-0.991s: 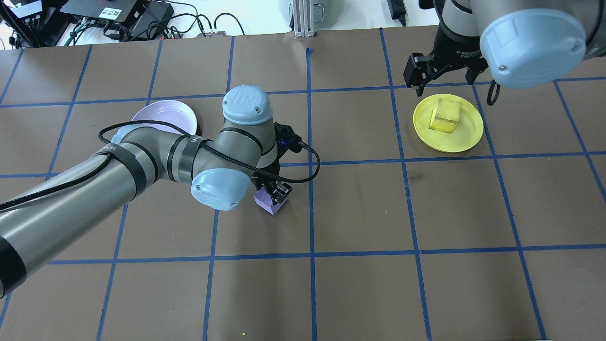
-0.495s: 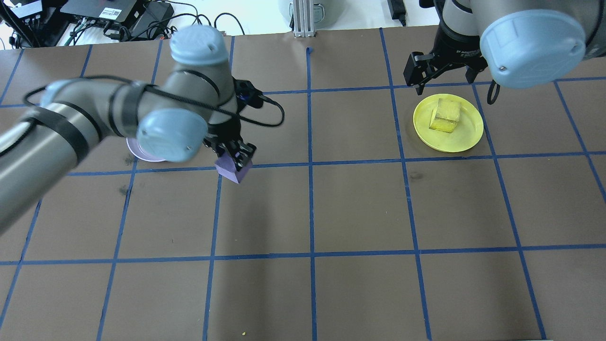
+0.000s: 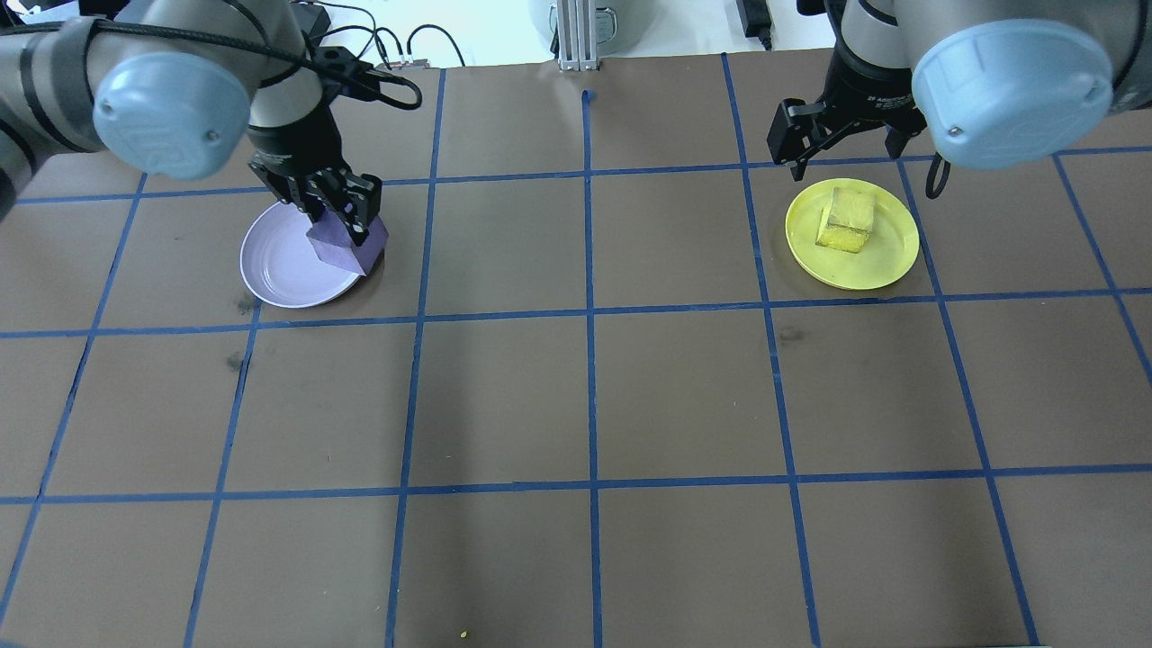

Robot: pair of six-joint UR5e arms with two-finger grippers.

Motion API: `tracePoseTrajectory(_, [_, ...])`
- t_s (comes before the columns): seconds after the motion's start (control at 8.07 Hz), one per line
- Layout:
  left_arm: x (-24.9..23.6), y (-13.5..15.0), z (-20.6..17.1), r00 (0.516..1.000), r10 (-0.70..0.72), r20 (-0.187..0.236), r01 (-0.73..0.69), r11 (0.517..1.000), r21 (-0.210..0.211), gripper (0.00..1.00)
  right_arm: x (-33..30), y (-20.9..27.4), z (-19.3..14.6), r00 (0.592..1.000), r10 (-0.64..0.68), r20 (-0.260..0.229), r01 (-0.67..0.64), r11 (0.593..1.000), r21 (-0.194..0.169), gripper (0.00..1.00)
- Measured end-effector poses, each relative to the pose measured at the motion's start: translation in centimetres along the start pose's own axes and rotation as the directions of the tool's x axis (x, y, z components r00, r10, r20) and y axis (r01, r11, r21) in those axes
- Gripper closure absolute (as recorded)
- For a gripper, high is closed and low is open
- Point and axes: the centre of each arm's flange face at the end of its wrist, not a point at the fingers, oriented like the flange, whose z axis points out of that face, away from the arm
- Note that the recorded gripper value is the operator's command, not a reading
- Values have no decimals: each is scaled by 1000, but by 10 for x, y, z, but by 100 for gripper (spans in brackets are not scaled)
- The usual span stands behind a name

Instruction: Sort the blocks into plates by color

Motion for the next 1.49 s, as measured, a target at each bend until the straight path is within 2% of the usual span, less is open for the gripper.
tracePoseTrajectory(0.37, [-75, -24, 26, 995, -101, -2, 101, 995, 26, 100, 0, 0, 1, 1000, 0, 1, 0, 1000, -1, 0])
tracePoseTrajectory(0.74, [-98, -49, 68, 992, -126, -2, 126, 992, 23, 100, 0, 0, 2, 1000, -1, 1, 1, 1000, -4, 0])
tracePoseTrajectory(0.99, [-116, -54, 93, 990, -139, -15, 140, 990, 7, 98, 0, 0, 2, 1000, -1, 1, 1, 1000, -4, 0])
tracePoseTrajectory(1.11, [-128, -55, 106, 987, -157, -43, 157, 988, 0, 87, 0, 0, 2, 1000, -1, 0, 1, 1000, -4, 0])
tracePoseTrajectory(1.24, [-135, -56, 119, 984, -168, -67, 167, 986, -12, 63, 0, 0, 2, 1000, -1, 1, 1, 1000, -4, 0])
tracePoseTrajectory(1.36, [-138, -57, 129, 982, -173, -79, 172, 985, -24, 4, -1, 0, 3, 1000, -1, 6, 1, 1000, -4, 0])
tracePoseTrajectory(1.49, [-140, -57, 133, 981, -176, -82, 175, 984, -31, 0, -1, -1, 3, 1000, 0, 6, 0, 1000, -2, 0])
